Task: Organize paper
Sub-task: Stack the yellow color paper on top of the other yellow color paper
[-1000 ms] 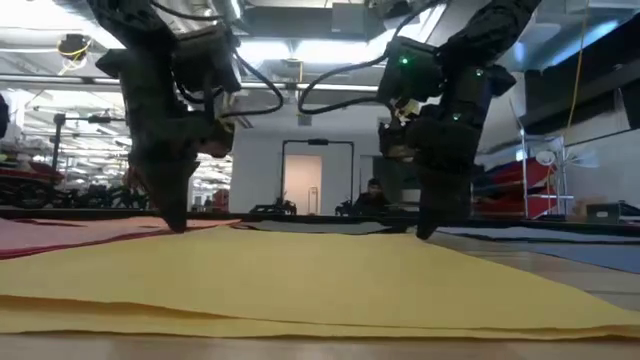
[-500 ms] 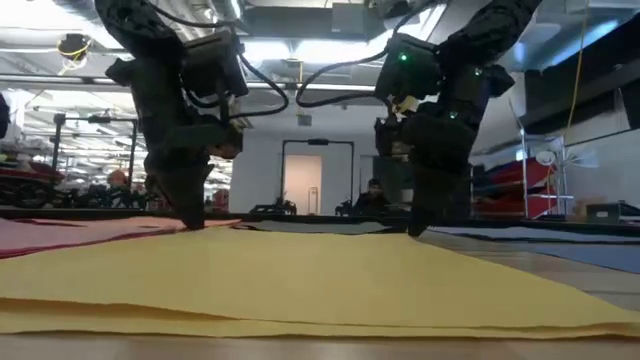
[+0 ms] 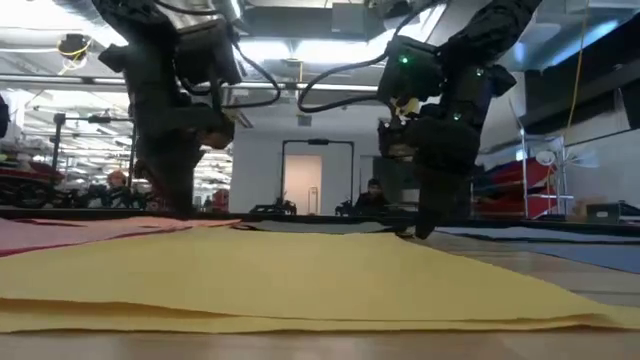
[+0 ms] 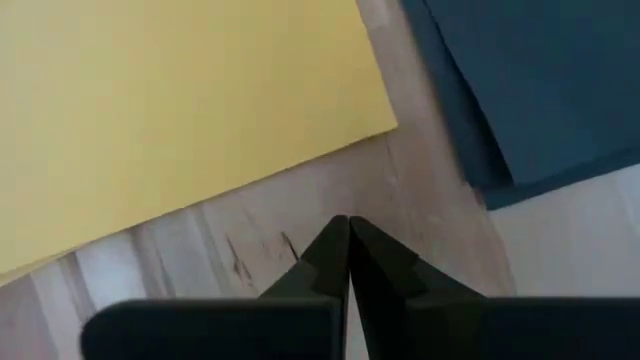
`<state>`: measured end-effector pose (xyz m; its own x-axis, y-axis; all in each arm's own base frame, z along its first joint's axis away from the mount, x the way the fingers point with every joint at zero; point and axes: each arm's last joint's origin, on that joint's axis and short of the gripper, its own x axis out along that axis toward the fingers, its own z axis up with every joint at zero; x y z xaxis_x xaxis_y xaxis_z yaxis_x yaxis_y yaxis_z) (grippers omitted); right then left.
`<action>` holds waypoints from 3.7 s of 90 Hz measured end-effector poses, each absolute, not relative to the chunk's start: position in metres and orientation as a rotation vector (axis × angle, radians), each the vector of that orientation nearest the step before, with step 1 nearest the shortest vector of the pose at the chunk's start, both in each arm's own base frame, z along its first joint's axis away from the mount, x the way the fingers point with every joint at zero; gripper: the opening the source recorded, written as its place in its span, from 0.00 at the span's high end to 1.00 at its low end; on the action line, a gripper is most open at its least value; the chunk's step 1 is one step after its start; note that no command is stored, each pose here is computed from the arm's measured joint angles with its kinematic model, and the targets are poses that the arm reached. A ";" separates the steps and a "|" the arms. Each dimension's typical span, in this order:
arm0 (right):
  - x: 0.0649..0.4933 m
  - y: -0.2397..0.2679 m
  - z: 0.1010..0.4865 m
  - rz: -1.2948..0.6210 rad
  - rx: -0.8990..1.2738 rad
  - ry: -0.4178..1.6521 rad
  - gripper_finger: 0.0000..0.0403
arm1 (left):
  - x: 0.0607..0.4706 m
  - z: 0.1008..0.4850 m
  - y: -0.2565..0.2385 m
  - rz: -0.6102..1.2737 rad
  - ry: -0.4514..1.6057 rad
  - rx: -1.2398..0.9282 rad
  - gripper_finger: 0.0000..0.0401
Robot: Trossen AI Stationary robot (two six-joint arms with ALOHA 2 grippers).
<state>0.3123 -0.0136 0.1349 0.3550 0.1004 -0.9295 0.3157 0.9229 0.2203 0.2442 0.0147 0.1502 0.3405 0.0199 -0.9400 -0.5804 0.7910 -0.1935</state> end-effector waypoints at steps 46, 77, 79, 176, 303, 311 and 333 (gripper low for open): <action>0.310 -0.013 0.134 -0.146 0.395 1.235 1.00 | 0.259 0.134 0.014 0.361 1.157 -0.587 1.00; 0.310 -0.013 0.134 -0.144 0.399 1.240 1.00 | 0.267 0.144 0.014 0.342 1.141 -0.614 1.00; 0.309 -0.013 0.134 -0.140 0.402 1.243 1.00 | 0.268 0.146 0.014 0.339 1.145 -0.611 1.00; 0.315 -0.012 0.136 -0.111 0.412 1.179 1.00 | 0.264 0.135 0.014 0.346 1.155 -0.610 1.00; 0.296 0.113 0.143 0.233 0.434 1.308 1.00 | 0.256 0.144 -0.066 -0.079 1.230 -0.508 1.00; 0.296 0.127 0.144 0.251 0.450 1.276 1.00 | 0.257 0.147 -0.081 -0.151 1.188 -0.479 1.00; 0.288 0.153 0.144 0.210 0.413 1.233 1.00 | 0.255 0.134 -0.111 -0.178 1.196 -0.438 1.00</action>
<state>0.2877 0.1530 0.1437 0.3249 0.3744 -0.8685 0.0654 0.9072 0.4156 0.2548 -0.1111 0.1340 0.3640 -0.3607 -0.8587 -0.0950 0.9028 -0.4194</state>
